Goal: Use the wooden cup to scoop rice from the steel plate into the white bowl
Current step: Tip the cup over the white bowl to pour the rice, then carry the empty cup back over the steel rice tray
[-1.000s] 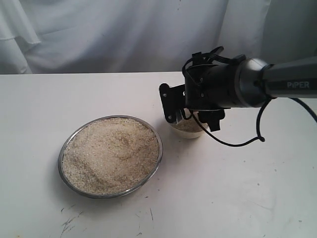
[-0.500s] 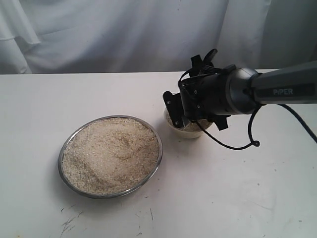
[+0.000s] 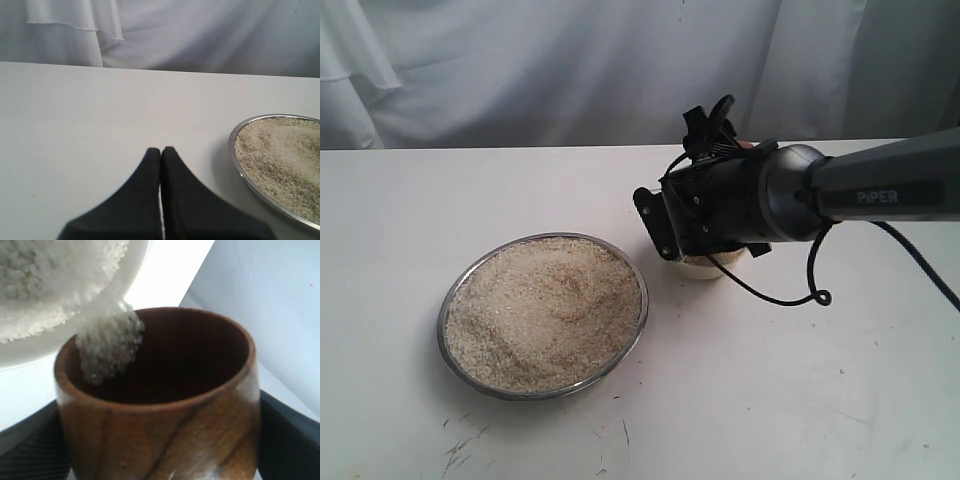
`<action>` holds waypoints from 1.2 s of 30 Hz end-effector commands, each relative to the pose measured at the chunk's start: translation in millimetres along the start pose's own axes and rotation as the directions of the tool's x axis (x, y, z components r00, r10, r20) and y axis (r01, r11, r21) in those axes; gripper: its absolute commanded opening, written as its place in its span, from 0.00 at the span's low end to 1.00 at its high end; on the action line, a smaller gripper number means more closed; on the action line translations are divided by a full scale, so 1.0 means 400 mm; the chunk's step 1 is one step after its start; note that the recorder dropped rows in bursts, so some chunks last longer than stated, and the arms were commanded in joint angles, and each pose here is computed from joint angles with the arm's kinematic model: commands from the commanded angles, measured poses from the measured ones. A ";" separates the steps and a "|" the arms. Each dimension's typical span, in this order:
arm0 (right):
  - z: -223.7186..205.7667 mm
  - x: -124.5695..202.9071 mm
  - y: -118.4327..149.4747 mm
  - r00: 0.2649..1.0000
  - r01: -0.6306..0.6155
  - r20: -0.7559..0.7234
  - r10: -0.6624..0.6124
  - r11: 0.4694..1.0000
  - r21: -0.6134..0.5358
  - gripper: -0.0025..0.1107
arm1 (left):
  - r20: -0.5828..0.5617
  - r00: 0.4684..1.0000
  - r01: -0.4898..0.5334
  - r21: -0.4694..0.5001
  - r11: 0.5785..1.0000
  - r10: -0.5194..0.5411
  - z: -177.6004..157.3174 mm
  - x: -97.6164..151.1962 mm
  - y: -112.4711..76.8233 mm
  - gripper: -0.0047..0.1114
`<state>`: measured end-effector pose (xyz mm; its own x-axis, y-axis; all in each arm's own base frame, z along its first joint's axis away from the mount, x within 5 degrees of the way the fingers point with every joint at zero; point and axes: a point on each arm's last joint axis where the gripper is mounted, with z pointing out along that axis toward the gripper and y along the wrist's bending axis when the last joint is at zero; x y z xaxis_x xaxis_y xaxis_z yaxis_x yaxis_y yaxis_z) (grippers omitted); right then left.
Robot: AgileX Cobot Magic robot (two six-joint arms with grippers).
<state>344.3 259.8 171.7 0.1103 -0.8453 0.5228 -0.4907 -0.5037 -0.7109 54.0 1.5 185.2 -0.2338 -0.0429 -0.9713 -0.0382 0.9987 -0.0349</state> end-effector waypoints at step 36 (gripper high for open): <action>-0.237 0.102 -0.071 0.833 -0.532 0.034 0.552 0.817 -0.221 0.02 | 0.006 1.000 -0.001 0.003 1.000 0.001 0.000 0.002 0.000 0.04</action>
<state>291.7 258.5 239.6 -0.1724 -0.9785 0.1133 -0.6094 0.0156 -0.7927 54.0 1.5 185.2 -0.2338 -0.0429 -0.9713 -0.0382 0.9987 -0.0349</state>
